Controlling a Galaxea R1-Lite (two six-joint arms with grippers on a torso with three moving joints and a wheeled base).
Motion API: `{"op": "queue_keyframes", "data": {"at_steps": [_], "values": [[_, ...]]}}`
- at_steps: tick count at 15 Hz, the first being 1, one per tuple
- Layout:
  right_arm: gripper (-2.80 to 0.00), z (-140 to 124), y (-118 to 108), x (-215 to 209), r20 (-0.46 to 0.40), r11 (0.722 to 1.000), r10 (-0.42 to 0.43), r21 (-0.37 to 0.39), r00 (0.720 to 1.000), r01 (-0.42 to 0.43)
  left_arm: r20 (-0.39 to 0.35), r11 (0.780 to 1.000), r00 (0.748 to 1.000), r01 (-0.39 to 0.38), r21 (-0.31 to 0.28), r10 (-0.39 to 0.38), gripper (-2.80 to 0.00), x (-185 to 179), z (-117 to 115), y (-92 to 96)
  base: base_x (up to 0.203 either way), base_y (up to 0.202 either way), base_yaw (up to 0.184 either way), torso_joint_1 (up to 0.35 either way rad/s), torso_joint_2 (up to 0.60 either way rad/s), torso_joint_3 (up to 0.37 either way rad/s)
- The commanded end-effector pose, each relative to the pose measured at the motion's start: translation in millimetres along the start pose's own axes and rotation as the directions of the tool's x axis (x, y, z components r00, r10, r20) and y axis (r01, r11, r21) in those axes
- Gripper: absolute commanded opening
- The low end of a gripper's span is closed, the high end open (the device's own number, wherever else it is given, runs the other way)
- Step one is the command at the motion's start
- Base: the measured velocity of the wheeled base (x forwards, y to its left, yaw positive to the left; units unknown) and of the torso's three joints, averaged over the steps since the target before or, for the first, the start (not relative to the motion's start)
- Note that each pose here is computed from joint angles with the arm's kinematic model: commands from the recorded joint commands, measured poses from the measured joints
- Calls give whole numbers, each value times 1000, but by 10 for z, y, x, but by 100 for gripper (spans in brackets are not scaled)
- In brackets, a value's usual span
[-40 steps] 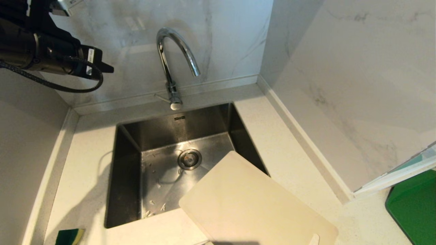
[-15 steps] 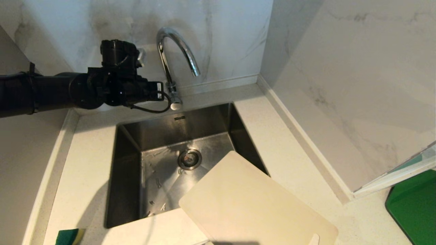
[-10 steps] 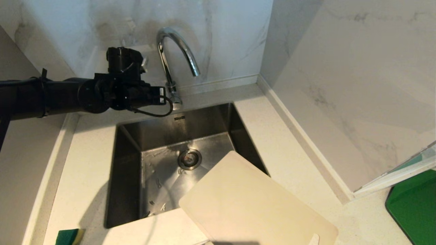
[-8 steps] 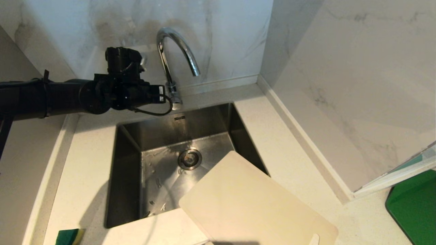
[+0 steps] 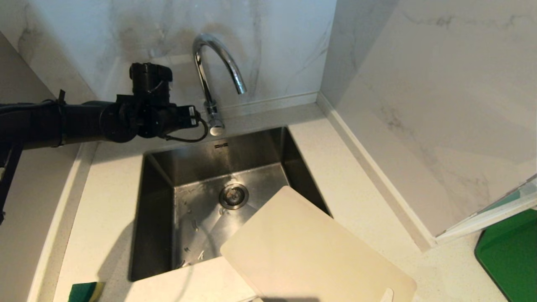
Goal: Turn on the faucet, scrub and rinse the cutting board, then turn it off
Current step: Turn on the tap
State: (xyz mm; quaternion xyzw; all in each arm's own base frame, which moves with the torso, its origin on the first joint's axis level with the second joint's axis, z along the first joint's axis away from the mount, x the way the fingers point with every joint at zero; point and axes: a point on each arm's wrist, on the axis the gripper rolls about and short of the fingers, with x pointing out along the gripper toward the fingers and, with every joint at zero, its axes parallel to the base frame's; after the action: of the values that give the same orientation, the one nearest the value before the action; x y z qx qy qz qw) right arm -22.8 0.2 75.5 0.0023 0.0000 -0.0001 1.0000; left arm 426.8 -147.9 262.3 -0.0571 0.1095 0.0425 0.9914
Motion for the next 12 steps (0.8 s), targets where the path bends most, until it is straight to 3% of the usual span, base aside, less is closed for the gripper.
{"op": "queue_keyframes", "data": {"at_steps": [1, 4, 6, 8, 12], "values": [[-280, -4, 0, 1, -2, 1000, 0, 0, 1000, 0, -87, 999, 995, -45, 9, 46, 0, -14, -96, 29, 0, 0, 0, 0, 0, 0], [-280, -4, 0, 1, -2, 1000, 0, 0, 1000, 0, -153, 997, 986, -77, -18, 74, 0, -46, -156, 51, 0, 0, 0, 0, 0, 0], [-280, -4, 0, 0, -1, 1000, 0, 0, 1000, 0, -153, 996, 986, -78, -53, 69, 0, -80, -150, 14, 0, 0, 0, 0, 0, 0], [-280, -4, 0, 1, -2, 1000, 0, 0, 1000, 0, -110, 992, 993, -55, -114, 42, 0, -100, -130, -86, 0, 0, 0, 0, 0, 0], [-280, -4, 0, 1, -2, 1000, 0, 0, 1000, 0, -14, 986, 1000, -30, -166, 28, 0, -87, -77, -189, 0, 0, 0, 0, 0, 0]]}}
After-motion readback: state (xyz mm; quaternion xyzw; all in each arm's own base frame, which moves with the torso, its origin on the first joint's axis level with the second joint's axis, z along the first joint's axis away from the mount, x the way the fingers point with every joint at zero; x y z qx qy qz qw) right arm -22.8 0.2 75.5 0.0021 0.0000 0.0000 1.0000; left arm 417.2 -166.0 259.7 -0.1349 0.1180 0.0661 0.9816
